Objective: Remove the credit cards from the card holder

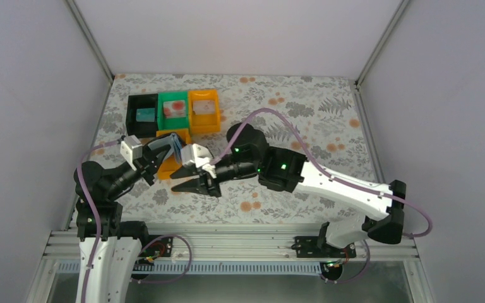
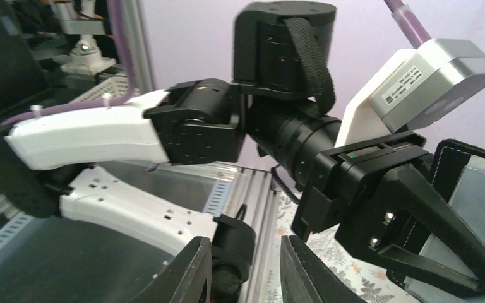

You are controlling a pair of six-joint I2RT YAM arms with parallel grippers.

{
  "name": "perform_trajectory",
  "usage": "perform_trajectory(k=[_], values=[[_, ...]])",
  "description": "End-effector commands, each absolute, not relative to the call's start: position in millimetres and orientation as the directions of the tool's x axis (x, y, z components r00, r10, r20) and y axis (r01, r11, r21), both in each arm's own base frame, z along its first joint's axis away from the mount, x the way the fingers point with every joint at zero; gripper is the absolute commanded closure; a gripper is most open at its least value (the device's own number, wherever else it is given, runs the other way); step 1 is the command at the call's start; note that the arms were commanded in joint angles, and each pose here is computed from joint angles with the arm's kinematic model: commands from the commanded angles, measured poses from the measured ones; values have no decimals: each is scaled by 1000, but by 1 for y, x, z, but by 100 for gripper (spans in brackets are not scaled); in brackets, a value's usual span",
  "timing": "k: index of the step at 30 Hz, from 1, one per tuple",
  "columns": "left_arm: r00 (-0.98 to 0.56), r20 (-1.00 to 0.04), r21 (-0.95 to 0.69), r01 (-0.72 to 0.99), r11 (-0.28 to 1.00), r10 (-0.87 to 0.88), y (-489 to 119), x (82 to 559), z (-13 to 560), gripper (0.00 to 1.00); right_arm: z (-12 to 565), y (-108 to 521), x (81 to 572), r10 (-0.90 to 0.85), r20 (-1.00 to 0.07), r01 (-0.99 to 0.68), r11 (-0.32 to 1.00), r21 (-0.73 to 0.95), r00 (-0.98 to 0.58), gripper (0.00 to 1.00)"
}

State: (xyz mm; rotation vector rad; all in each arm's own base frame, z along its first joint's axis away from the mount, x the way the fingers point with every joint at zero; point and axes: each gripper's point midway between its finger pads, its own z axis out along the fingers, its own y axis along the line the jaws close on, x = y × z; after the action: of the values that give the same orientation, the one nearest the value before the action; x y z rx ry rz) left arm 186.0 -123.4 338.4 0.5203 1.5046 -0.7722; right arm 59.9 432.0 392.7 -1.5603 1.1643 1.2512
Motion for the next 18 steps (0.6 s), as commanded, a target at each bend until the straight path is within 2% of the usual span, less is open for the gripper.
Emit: perform_trajectory(k=[1, 8, 18], values=[[-66, -987, -152, 702, 696, -148, -118, 187, 351, 98, 403, 456, 75, -161, -984, -992, -116, -53, 71, 71], [-53, -988, -140, 703, 698, -144, -118, 186, 352, 98, 384, 449, 79, -204, -976, -994, -84, -63, 80, 70], [-49, -989, -134, 703, 698, -140, -118, 185, 353, 98, 364, 447, 102, -271, -962, -998, 33, -54, 43, 71]])
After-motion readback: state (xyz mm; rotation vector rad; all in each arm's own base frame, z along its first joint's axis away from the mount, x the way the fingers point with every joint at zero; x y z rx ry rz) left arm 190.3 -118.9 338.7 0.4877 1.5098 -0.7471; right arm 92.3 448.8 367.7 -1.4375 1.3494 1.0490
